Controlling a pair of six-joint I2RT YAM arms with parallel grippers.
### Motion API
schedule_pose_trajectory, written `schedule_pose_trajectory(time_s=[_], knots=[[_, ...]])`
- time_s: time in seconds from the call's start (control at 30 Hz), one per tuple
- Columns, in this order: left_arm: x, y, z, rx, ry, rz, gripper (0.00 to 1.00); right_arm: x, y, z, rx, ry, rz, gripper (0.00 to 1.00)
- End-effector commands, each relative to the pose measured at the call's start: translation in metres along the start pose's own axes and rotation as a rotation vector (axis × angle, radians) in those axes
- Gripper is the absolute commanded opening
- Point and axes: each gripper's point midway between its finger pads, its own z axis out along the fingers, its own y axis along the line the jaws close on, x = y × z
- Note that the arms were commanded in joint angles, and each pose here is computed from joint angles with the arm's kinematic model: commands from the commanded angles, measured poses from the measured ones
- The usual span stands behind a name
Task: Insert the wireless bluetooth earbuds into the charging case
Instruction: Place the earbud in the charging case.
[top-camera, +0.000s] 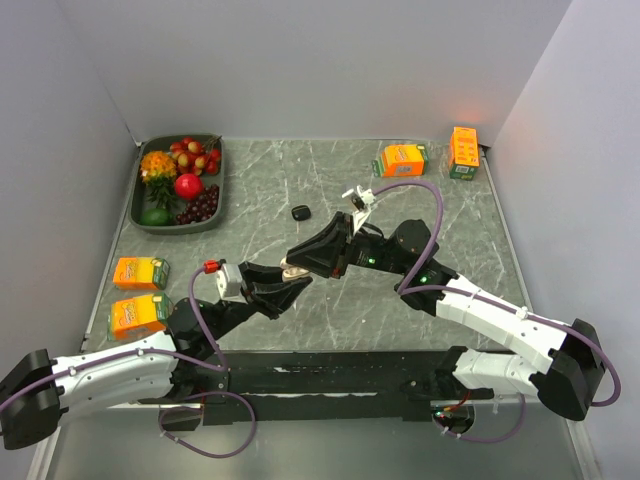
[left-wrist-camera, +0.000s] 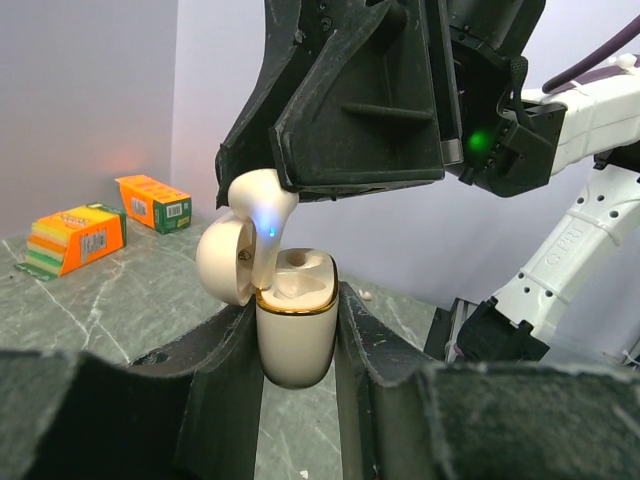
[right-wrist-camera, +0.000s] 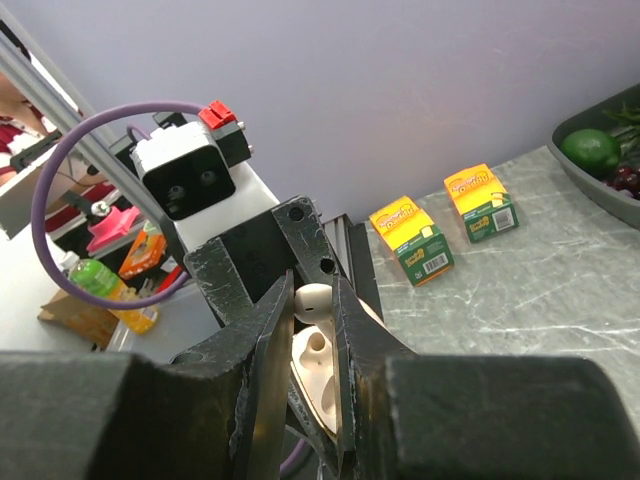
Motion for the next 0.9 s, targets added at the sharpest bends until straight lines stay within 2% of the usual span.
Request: schedule_pose_trajectory(time_s=[0.0,0.73,0.8,0.87], knots=[[-0.025,-0.005,0.005,0.014,-0.079,-0.005,0.01,-0.001,0.009,-0.003,-0.032,-0.013,-0.028,0.00],[-0.029,-0.001,0.004,-0.010,-0.098,-0.009,0.01,0.010,0.012,-0.010,-0.031,0.003,0.043,0.00],[-0.030,0.000,0.004,-0.011,-0.098,-0.006,0.01,0.014,0.009,-0.010,-0.016,0.022,0.057,0.05],[-0.030,0.000,0.004,-0.011,-0.099,-0.006,0.01,0.016,0.007,-0.010,-0.002,0.036,0.063,0.18]])
